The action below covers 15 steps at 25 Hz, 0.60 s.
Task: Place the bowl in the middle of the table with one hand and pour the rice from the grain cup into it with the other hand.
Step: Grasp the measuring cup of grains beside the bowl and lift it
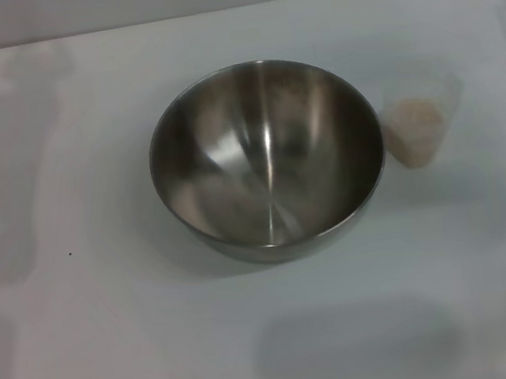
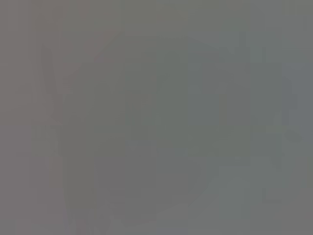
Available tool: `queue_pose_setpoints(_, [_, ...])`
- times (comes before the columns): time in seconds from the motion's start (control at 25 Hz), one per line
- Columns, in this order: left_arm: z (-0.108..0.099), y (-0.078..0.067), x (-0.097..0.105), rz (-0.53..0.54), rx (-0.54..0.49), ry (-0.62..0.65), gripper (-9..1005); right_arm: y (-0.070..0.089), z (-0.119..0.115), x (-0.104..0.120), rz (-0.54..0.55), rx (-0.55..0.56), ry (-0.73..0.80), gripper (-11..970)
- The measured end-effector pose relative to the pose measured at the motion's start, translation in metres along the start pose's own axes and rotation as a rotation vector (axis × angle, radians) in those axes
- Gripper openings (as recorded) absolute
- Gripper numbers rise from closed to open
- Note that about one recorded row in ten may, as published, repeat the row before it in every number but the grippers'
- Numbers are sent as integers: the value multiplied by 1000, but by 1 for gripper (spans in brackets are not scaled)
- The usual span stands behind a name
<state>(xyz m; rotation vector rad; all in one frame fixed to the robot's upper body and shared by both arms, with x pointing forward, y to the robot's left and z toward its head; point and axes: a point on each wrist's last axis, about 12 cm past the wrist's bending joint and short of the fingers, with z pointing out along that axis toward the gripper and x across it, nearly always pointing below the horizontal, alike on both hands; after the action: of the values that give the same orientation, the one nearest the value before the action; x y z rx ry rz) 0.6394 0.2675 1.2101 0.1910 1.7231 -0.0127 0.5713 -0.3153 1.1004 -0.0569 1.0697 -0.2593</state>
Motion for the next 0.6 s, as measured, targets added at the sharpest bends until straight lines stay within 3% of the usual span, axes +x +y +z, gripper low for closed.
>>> queue_pose_setpoints(0.12, [-17,7,17,-6,-98,-224,280,0,0,0,-1,0,2,662])
queue_pose_setpoints(0.16, [-28,6,29,-48,-139,-380,280,-1,-1,1,-2,1,4,662])
queue_pose_setpoints(0.2, [-28,6,29,-48,-139,-380,279,-1,-1,1,-2,1,4,662])
queue_pose_setpoints(0.36, [-48,-2,67,-148,-108,-666,277,-2,-6,2,0,6,15,662])
queue_pose_setpoints(0.6, [-56,-6,100,-235,-26,-667,280,-2,-14,4,5,12,32,662])
